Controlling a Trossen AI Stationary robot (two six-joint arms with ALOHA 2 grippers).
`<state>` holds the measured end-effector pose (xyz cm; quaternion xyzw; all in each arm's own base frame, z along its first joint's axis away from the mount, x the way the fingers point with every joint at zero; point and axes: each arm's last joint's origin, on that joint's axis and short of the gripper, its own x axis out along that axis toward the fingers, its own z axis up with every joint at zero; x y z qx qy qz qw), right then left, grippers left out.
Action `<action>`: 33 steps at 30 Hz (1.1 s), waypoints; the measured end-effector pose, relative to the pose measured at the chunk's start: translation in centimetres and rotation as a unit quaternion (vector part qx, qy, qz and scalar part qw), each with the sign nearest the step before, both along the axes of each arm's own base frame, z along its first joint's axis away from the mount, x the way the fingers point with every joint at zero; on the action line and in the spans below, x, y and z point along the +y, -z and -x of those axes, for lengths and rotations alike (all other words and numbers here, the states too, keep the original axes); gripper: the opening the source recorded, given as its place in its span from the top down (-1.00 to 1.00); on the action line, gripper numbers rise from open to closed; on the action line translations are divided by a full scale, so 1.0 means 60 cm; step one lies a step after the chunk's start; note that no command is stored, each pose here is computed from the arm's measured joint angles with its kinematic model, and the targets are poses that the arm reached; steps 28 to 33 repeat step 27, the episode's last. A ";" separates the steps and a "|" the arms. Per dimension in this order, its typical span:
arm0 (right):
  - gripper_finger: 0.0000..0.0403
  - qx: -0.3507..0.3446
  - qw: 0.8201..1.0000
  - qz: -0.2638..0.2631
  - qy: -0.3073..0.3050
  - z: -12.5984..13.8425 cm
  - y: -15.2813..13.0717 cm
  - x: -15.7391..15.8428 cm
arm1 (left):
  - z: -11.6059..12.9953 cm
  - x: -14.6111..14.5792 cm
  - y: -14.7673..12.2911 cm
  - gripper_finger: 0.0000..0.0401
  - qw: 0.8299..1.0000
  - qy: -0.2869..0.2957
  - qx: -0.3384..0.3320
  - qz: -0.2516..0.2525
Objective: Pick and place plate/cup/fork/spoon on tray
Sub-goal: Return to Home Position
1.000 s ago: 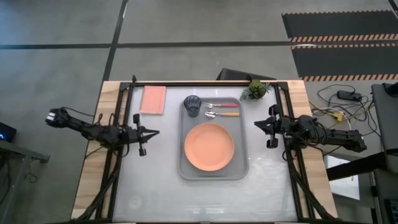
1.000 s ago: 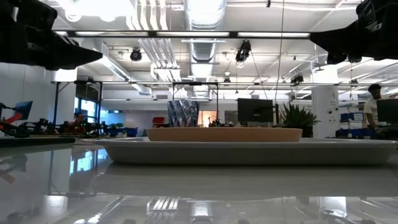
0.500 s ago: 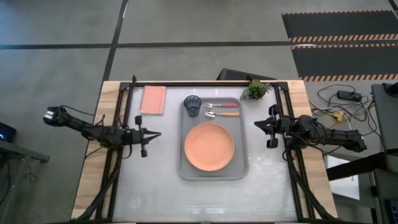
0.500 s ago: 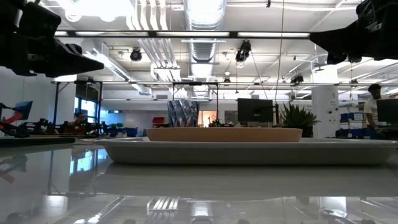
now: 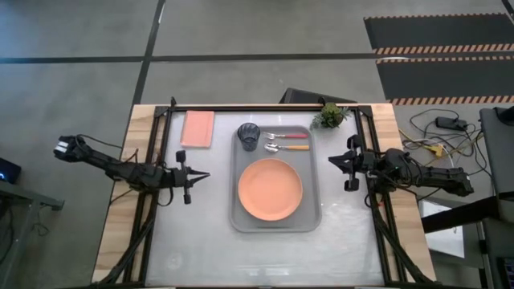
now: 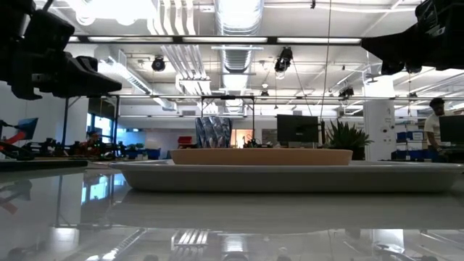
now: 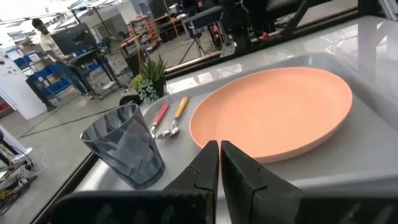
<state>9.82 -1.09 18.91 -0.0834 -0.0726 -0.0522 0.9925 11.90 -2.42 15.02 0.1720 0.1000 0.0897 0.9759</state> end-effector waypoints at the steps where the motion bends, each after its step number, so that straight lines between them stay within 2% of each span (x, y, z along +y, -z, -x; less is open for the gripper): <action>1: 0.96 0.000 1.000 0.000 0.000 0.000 0.000 0.000 | 0.000 0.000 0.001 1.00 1.000 0.000 0.002 -0.001; 33: 0.96 0.000 1.000 0.000 0.000 0.000 0.000 0.000 | -0.006 -0.002 0.016 1.00 0.999 0.000 0.044 -0.015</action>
